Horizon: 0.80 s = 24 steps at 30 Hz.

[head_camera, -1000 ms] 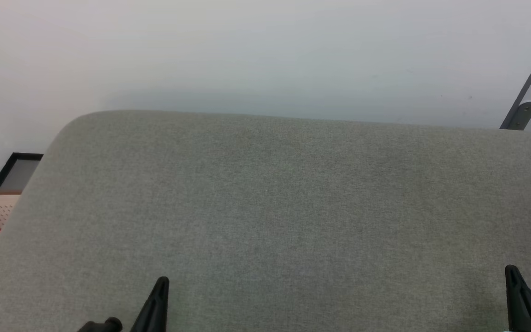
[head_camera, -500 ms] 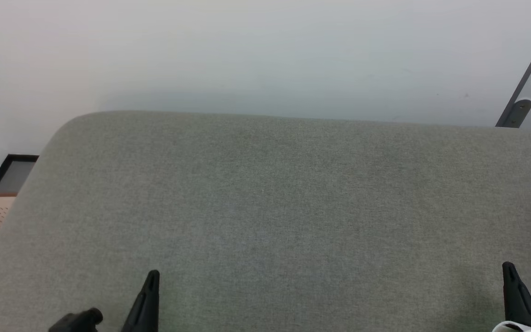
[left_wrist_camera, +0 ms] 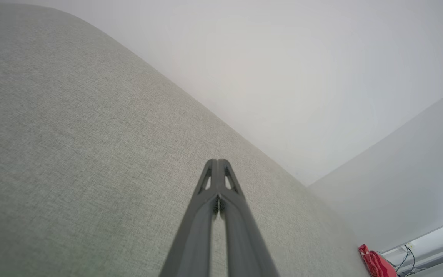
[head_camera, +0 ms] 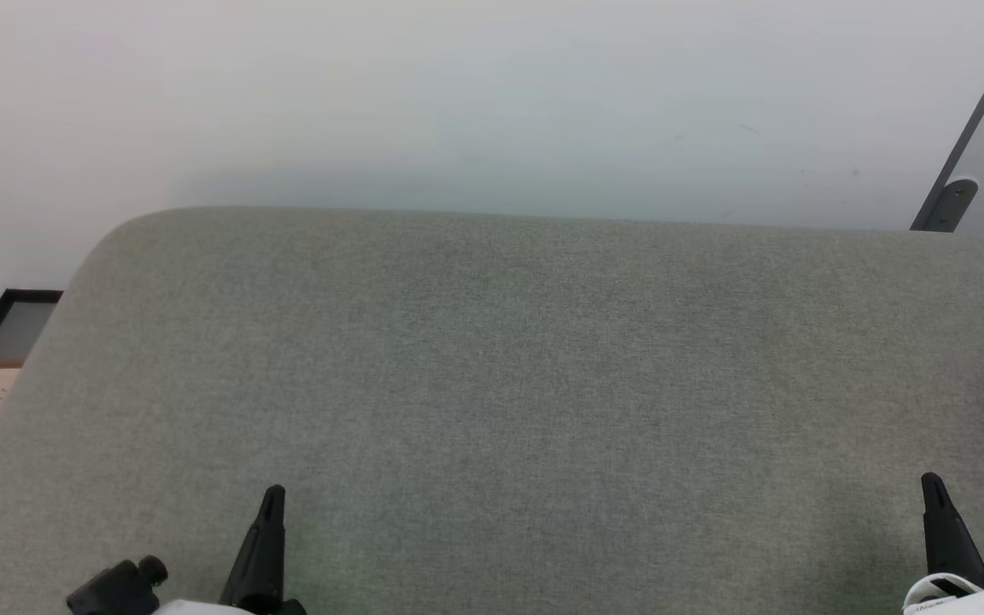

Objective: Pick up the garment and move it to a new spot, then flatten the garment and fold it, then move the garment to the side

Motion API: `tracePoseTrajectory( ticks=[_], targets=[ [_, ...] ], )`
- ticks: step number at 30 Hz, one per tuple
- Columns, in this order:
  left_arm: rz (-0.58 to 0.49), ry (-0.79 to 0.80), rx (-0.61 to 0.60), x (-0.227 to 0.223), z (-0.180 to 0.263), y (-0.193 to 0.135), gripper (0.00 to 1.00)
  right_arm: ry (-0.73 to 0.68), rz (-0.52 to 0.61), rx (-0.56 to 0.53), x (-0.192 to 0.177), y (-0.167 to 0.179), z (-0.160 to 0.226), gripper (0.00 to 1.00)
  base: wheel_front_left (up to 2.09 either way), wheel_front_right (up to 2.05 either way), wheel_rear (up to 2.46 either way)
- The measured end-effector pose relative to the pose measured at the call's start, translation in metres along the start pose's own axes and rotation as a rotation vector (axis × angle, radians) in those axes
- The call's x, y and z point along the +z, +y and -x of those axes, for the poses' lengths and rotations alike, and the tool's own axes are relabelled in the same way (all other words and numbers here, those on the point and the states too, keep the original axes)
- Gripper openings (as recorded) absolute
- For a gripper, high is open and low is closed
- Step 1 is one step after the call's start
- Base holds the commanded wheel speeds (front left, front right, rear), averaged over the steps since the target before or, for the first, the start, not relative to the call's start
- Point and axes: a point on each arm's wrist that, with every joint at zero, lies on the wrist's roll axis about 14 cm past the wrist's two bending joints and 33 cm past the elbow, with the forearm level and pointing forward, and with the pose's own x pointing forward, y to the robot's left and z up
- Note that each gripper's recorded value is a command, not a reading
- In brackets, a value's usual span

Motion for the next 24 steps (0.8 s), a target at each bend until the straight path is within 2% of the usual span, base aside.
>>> tracePoseTrajectory(
  ticks=[24],
  targets=[
    [0.288, 0.011, 0.024, 0.002, -0.016, 0.0, 0.0, 0.016, -0.291, -0.025, -0.002, 0.0, -0.007, 0.0, 0.0, 0.0, 0.0]
  ],
)
